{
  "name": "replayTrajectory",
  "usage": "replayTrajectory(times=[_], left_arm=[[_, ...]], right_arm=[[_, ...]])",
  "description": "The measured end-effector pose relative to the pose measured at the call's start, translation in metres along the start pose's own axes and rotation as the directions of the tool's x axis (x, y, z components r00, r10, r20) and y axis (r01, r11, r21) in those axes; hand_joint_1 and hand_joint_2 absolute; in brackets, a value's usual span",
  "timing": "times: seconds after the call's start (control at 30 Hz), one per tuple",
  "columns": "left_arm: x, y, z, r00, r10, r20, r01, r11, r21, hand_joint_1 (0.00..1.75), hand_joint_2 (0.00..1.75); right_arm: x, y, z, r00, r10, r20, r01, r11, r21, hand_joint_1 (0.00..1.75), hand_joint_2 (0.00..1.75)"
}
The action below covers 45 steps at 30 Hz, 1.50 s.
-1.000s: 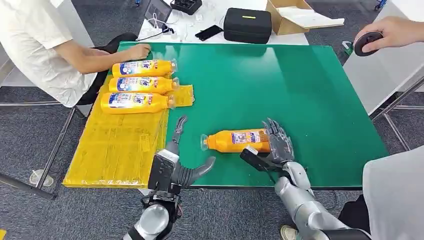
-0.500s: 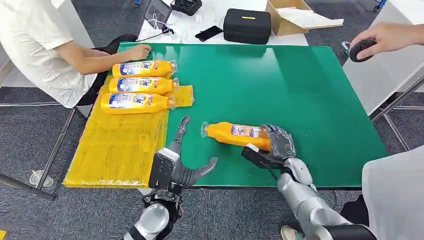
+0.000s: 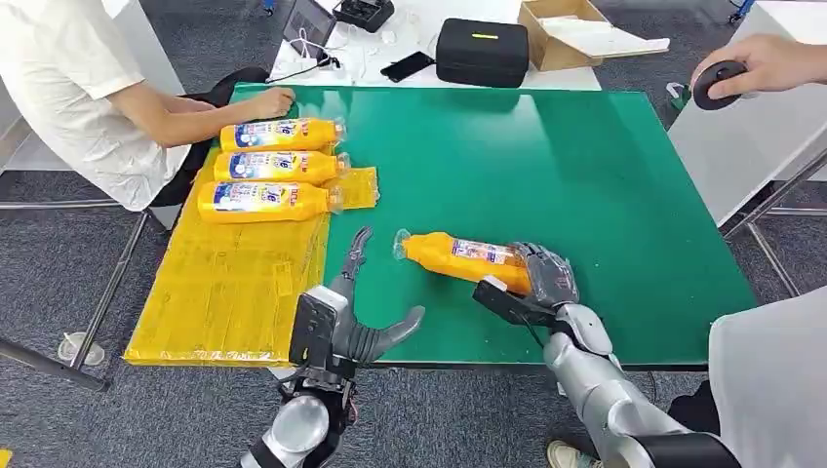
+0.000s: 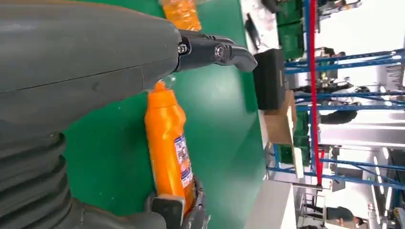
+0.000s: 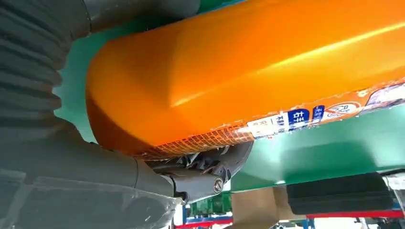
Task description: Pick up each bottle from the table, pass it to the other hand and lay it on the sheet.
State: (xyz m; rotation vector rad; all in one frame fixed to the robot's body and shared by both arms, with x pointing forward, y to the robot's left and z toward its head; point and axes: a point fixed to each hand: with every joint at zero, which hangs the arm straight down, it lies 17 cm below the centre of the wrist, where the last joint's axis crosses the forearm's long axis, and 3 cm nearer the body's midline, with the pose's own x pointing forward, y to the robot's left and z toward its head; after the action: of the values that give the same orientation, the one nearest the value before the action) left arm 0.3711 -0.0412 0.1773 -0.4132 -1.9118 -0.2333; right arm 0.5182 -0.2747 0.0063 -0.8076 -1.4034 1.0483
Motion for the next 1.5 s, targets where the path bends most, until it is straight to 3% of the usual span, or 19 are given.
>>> replayTrajectory(times=[0.37,0.53,0.9,1.27,1.5], left_arm=[[-0.016,0.007,0.004,0.997,0.046,-0.062,-0.043,0.998,0.038,0.0,1.75],[-0.036,0.007,0.012,0.985,0.096,-0.146,-0.091,0.995,0.043,0.0,1.75],[-0.079,0.04,0.03,0.91,0.309,-0.276,-0.252,0.941,0.225,0.0,1.75],[-0.096,0.057,0.033,0.889,0.348,-0.296,-0.262,0.919,0.295,0.0,1.75],[-0.104,0.046,0.021,0.852,0.416,-0.317,-0.344,0.902,0.26,0.0,1.75]], right_arm=[[0.009,-0.005,0.005,0.993,-0.11,0.041,0.112,0.992,-0.064,1.75,1.75],[0.01,-0.007,0.008,0.984,-0.172,0.05,0.176,0.98,-0.096,1.75,1.75],[0.021,-0.014,0.008,0.957,-0.282,0.061,0.289,0.945,-0.155,1.75,1.75],[0.033,-0.011,0.007,0.946,-0.315,0.081,0.324,0.934,-0.154,1.75,1.75],[0.058,-0.002,0.005,0.928,-0.354,0.116,0.367,0.923,-0.118,1.75,1.75]])
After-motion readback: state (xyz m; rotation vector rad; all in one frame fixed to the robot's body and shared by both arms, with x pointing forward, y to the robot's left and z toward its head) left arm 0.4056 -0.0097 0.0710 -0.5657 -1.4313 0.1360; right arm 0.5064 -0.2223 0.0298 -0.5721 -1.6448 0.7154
